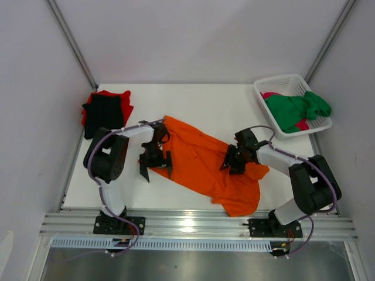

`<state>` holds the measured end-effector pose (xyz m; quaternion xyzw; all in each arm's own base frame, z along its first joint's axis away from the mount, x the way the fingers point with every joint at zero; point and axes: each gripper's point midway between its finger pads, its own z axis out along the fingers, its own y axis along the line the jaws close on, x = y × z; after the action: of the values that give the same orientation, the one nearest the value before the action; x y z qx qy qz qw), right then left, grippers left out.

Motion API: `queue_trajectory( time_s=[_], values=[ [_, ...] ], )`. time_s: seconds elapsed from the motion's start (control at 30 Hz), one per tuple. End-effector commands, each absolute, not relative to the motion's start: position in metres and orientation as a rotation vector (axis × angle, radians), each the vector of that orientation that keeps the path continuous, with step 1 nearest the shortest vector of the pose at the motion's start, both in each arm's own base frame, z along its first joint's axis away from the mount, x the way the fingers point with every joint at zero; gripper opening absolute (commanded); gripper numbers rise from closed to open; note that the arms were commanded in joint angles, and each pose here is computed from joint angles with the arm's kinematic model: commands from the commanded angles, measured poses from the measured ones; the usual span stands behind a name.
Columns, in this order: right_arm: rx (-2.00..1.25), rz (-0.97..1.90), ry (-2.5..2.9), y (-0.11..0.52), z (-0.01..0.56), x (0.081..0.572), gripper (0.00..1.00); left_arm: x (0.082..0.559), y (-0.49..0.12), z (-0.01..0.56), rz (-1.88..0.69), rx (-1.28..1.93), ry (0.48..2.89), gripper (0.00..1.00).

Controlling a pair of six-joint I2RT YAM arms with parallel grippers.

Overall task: Fold and stack the t-shirts
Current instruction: Flatten out the tshirt

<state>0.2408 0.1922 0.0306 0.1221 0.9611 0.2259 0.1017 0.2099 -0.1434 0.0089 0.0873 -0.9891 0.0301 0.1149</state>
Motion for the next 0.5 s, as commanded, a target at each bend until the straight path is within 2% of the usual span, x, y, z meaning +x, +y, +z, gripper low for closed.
queue_trajectory(
  time_s=[0.0,0.17,0.4,0.47],
  values=[
    [0.295,0.701,2.812,0.199,0.032,0.247,0.5,0.2,-0.147,-0.024,0.073,0.265,-2.9,0.96],
    [0.275,0.68,2.833,0.196,0.026,0.242,0.5,0.19,-0.15,-0.022,0.083,0.273,-2.893,0.96],
    [0.229,0.665,2.819,0.192,0.028,0.24,0.5,0.224,-0.184,0.032,0.286,0.222,-3.035,0.96],
    [0.228,0.673,2.807,0.191,0.03,0.24,0.5,0.227,-0.184,0.044,0.269,0.208,-3.066,0.96]
  ],
)
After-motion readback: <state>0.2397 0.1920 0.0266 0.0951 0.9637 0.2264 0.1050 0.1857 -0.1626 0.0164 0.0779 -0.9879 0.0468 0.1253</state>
